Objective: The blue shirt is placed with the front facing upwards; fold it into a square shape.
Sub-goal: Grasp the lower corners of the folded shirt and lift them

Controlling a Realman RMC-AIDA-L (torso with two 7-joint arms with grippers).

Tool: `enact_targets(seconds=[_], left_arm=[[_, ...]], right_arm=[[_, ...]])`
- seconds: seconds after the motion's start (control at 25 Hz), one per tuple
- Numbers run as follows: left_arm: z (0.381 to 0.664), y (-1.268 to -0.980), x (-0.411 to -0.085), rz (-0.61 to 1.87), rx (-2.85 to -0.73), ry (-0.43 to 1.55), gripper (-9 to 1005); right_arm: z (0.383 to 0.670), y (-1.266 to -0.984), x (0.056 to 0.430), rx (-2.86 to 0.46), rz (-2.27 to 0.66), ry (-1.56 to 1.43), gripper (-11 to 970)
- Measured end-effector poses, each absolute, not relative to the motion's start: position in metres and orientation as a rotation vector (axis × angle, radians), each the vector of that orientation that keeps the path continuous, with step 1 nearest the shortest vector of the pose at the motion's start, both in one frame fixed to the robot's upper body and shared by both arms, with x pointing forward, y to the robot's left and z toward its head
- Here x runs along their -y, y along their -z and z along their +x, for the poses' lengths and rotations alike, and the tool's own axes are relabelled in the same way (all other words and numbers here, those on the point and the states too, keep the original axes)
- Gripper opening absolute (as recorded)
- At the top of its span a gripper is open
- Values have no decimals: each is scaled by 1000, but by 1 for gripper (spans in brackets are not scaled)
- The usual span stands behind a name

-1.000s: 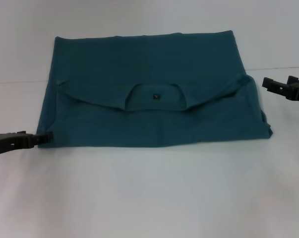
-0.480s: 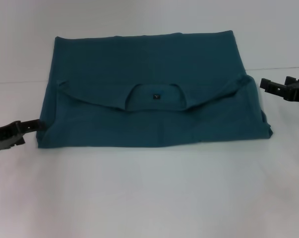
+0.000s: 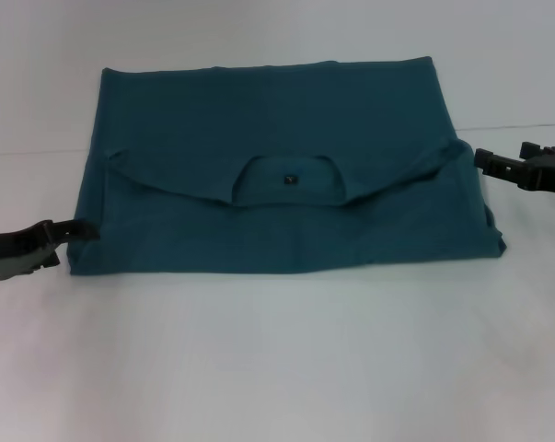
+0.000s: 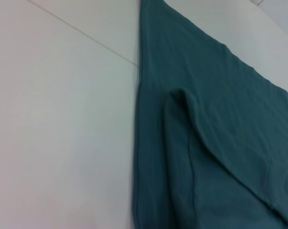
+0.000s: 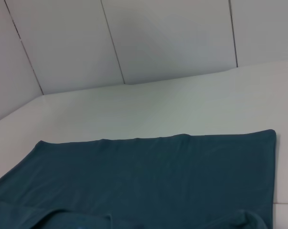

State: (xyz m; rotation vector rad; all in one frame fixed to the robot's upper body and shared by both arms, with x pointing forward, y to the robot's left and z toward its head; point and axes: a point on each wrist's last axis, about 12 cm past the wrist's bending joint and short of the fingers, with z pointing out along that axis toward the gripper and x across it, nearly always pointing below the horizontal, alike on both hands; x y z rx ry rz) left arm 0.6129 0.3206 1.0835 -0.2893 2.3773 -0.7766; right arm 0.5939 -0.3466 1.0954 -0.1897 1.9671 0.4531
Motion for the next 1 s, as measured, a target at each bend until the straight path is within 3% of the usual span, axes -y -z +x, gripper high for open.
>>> enact_targets(seconds=[0.36, 1.0], left_arm=[[612, -1081, -330, -332, -2373, 751, 875], [617, -1081, -309, -290, -2413, 810, 876]], right_arm=[[594, -1095, 347, -1970, -180, -459, 918], [594, -1092, 346, -2018, -218, -441, 915]])
